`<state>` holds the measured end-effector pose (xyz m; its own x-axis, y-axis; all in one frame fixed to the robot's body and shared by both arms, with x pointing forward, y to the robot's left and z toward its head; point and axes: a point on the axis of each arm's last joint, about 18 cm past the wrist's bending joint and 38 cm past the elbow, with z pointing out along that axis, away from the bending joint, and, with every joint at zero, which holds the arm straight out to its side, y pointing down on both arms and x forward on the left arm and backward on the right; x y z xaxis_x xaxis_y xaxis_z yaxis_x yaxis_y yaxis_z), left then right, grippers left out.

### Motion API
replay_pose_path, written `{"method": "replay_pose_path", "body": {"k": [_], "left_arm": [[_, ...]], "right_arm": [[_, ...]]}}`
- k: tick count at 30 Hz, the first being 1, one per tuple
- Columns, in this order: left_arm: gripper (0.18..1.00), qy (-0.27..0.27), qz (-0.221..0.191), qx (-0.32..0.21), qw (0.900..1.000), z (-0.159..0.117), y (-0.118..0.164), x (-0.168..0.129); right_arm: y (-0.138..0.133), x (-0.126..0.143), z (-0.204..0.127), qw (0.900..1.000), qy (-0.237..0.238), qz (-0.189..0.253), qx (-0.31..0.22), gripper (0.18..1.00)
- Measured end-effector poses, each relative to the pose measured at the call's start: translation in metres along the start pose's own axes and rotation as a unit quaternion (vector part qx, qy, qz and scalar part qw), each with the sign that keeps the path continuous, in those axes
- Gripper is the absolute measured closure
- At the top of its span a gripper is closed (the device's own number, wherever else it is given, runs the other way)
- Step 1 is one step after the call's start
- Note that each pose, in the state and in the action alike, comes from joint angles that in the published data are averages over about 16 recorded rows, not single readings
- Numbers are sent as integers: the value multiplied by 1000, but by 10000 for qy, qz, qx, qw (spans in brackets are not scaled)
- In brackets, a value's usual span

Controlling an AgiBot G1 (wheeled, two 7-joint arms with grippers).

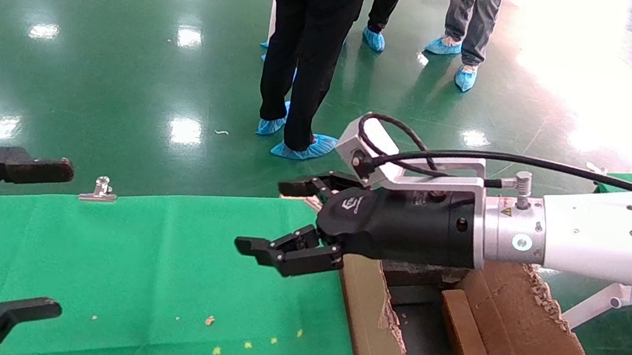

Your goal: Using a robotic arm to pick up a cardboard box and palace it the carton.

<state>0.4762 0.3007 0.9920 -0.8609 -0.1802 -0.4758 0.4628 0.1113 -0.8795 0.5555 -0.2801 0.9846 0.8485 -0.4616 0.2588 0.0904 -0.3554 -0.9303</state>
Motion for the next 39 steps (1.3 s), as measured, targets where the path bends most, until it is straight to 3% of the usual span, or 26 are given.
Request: {"method": "replay_pose_path", "body": {"k": [10, 21, 31, 39], "left_arm": [[184, 0, 0, 0, 10000, 0, 0, 0], [184, 0, 0, 0, 10000, 0, 0, 0], [184, -1, 0, 0, 10000, 0, 0, 0], [184, -3, -1, 0, 10000, 0, 0, 0]], "right_arm": [[-9, -20, -11, 9963, -547, -371, 551, 178], [-11, -39, -34, 9843, -971, -851, 1206, 178], [-8, -54, -58, 9698, -1160, -1275, 1725, 178], [-6, -58, -66, 9647, -1195, -1400, 1882, 178]]}}
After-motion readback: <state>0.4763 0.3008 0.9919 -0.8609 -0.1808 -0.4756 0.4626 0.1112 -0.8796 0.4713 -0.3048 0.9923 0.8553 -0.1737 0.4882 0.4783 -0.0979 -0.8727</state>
